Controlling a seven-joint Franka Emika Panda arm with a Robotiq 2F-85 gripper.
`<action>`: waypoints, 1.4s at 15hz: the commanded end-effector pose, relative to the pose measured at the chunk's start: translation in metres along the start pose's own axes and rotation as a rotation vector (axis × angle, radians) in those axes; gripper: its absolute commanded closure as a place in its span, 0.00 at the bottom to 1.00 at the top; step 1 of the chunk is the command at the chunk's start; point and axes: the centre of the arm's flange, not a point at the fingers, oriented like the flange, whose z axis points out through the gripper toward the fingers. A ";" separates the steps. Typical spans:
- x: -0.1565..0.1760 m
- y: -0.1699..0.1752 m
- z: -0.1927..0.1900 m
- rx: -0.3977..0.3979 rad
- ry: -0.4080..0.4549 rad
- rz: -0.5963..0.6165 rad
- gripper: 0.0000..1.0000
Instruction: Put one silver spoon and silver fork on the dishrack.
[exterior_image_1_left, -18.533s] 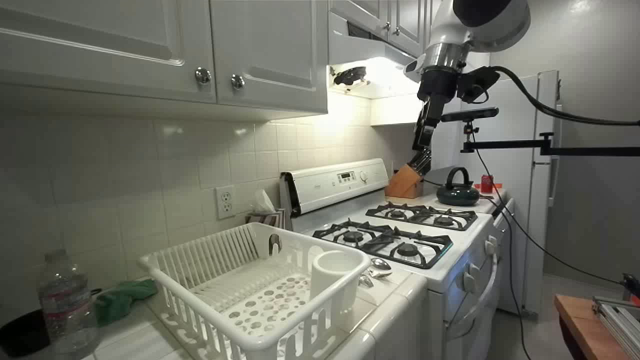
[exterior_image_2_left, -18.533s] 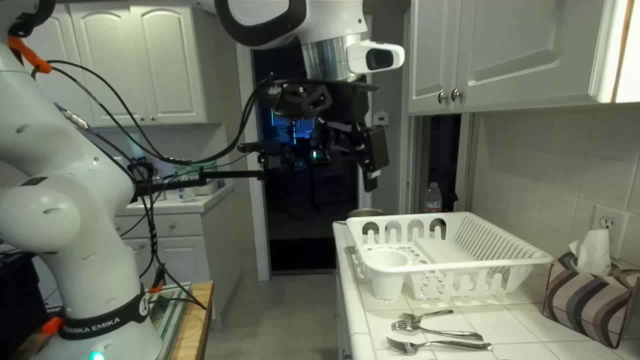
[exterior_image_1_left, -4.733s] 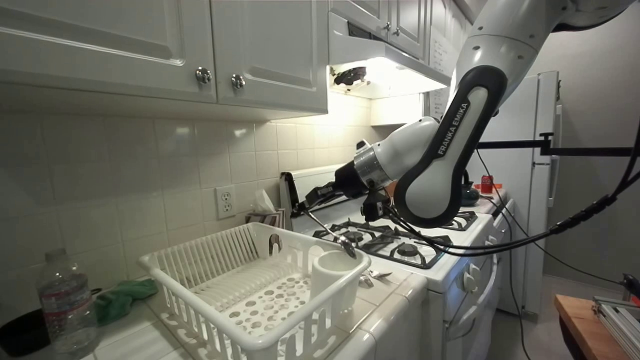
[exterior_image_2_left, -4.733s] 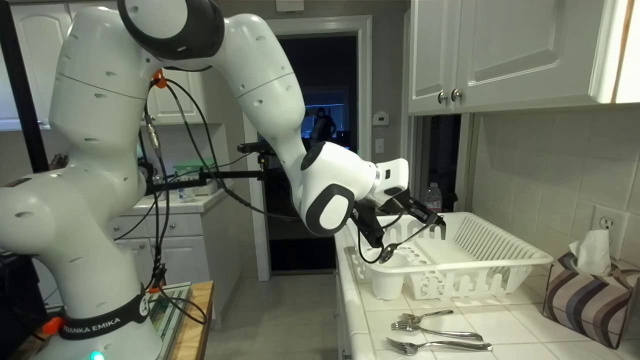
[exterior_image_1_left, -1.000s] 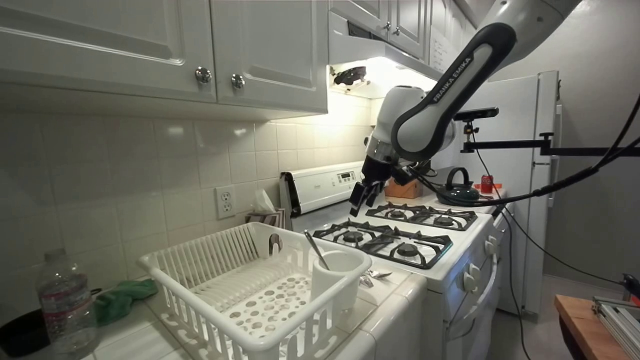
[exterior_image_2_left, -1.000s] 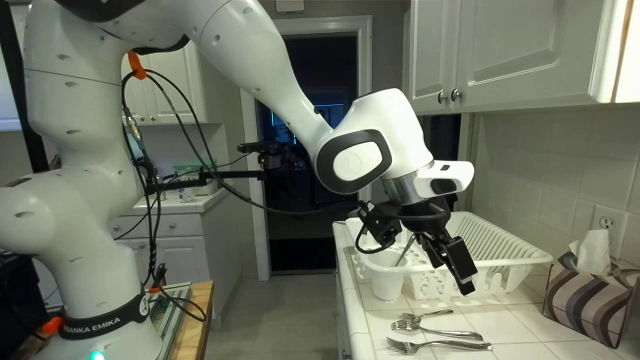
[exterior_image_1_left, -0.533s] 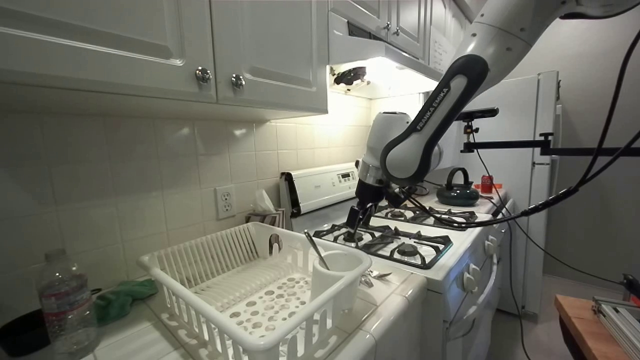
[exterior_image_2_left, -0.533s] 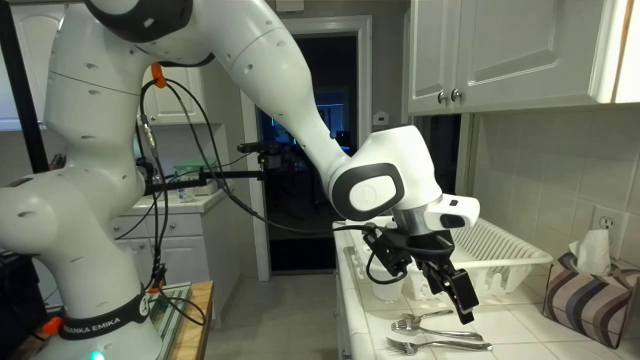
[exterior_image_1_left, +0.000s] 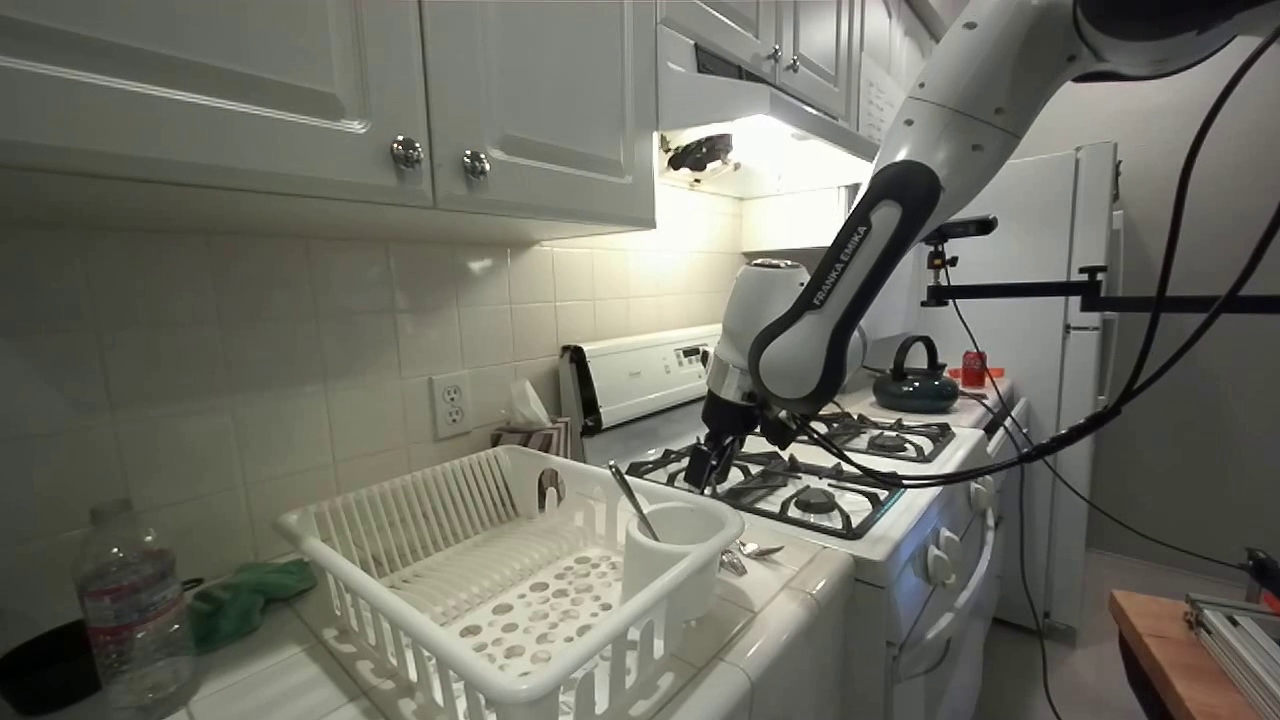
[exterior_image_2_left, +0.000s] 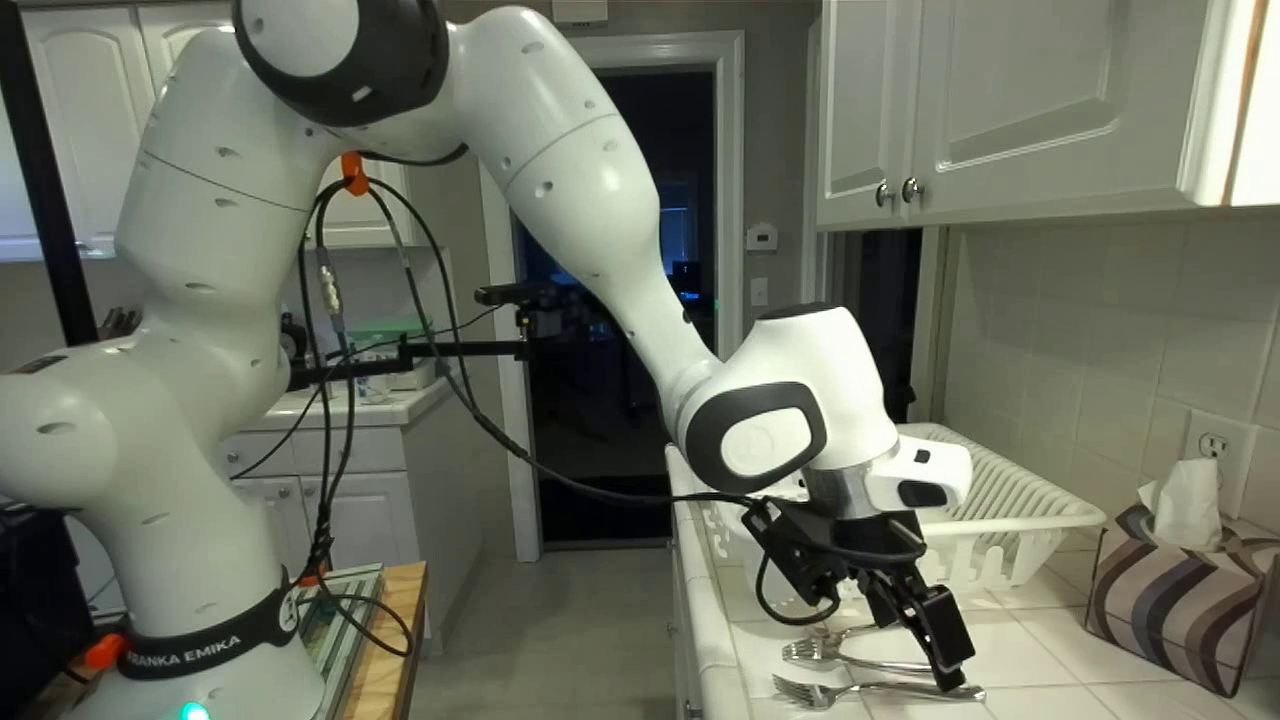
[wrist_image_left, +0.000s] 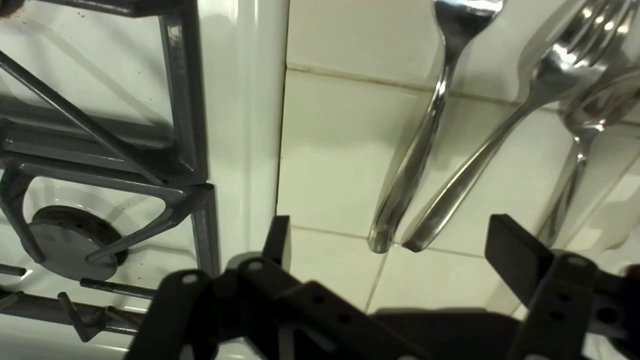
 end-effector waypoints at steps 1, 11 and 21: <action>0.006 0.001 0.023 0.002 0.034 -0.015 0.00; 0.011 0.006 0.049 -0.011 0.062 -0.002 0.00; 0.016 0.011 0.058 -0.023 0.060 -0.001 0.46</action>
